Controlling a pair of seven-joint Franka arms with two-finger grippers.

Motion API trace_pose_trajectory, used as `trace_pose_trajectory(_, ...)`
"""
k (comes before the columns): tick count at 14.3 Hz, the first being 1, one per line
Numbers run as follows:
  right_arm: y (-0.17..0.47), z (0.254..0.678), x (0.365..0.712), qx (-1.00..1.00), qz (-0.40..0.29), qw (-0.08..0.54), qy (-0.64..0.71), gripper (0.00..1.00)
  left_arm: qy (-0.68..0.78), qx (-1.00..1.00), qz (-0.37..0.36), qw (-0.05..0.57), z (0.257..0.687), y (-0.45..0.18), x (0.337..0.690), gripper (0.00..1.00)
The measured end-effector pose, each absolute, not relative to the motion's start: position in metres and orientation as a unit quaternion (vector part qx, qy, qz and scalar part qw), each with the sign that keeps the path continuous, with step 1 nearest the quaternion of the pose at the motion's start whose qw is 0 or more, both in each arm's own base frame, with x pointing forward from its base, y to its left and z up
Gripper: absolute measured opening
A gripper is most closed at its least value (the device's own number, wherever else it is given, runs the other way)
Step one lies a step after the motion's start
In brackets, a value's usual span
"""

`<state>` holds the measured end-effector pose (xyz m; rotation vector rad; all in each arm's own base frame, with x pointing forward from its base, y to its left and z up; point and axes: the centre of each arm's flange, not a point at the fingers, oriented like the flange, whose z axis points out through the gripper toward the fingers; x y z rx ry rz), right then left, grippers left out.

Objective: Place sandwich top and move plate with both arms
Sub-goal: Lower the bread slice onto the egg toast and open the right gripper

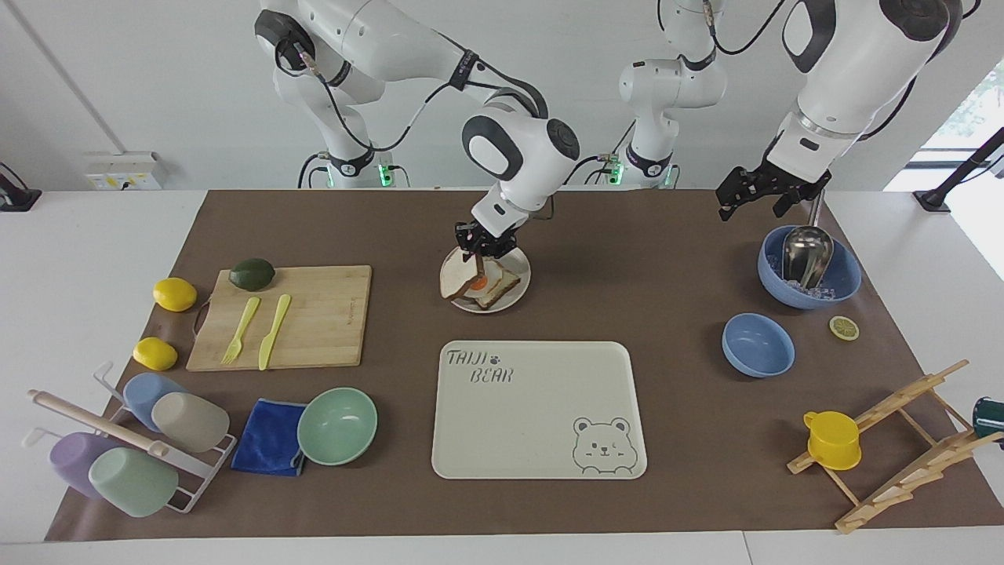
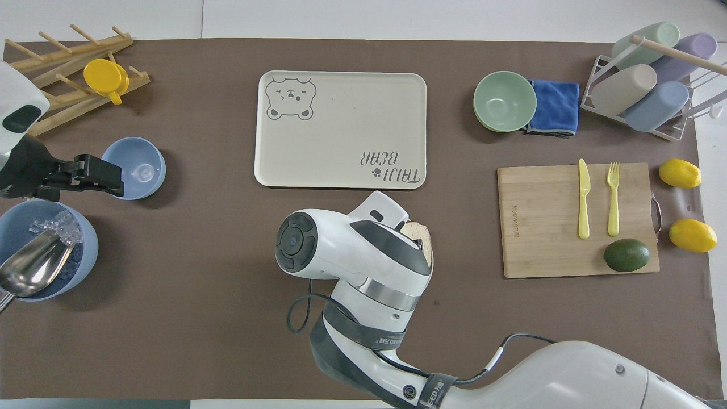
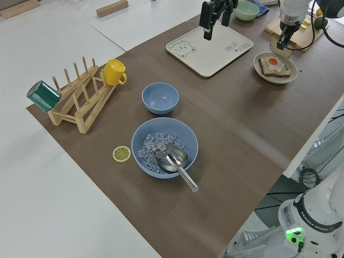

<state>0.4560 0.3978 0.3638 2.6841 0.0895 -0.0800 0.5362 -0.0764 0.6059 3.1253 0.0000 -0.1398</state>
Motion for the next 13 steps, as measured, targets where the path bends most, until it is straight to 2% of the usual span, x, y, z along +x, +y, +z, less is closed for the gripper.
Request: trace_pose_trajectory(13, 0.412, 0.36, 0.447, 0.978, -0.017, 0.206, 0.042, 0.1, 0.0, 0.999, -0.045, 0.007, 0.606, -0.076, 0.536, 1.0)
